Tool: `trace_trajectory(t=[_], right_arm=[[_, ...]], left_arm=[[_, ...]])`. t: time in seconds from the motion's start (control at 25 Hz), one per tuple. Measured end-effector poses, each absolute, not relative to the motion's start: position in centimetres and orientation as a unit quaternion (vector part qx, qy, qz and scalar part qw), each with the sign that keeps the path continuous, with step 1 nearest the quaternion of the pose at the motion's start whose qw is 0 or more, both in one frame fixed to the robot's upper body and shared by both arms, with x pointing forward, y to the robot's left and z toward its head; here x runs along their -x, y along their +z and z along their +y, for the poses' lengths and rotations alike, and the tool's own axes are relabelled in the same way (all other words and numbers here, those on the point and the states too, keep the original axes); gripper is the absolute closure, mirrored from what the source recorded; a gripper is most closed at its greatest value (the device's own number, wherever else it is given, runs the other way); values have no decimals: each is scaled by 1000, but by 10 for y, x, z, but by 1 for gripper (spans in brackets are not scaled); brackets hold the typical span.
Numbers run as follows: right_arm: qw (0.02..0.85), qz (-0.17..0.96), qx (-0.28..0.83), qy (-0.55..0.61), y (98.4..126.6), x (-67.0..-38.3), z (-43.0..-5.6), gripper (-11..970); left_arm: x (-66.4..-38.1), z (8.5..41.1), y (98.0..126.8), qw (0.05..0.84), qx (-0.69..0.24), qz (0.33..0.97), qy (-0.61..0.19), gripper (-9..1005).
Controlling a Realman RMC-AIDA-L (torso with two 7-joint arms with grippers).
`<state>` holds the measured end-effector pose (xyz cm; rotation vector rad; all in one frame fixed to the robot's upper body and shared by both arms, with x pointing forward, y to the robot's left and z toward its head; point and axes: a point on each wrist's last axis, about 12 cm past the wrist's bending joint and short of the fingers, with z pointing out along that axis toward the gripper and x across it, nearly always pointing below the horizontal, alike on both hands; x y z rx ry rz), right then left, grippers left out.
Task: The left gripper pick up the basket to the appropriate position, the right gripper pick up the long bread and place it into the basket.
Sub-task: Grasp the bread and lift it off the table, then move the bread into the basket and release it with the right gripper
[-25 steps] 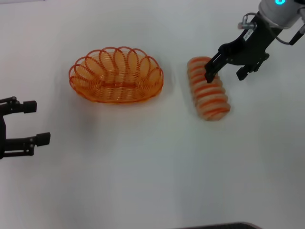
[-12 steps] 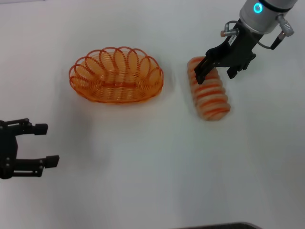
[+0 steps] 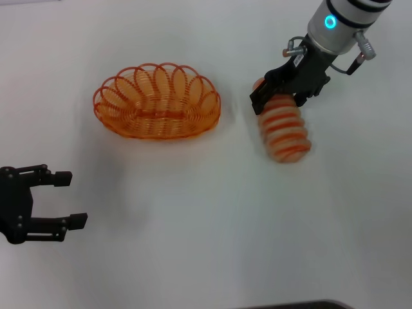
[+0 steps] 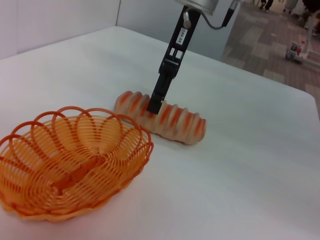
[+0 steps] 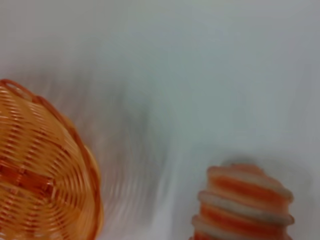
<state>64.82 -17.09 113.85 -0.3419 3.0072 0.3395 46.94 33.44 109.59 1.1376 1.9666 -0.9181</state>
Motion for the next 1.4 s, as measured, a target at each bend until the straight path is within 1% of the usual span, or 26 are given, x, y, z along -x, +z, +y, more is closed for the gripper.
trace_trajectory(t=[0.24,0.76,0.96,1.24,1.4], right_arm=[[42,987,111,111,1131,-646,-167,18],[35,987,114,111,1132,-644,-167,38],[42,986,118,111,1136,-646,-169,231],[50,983,133,113,1148,-648,-173,318],[90,972,181,120,1174,-652,-180,367]], left_arm=[[-469,334,1094,340,-435,757,-351,147],[-471,333,1095,340,-437,756,-349,146],[-473,333,1095,341,-437,756,-347,147],[-473,333,1095,344,-435,758,-345,148],[-473,333,1096,345,-435,756,-347,149]])
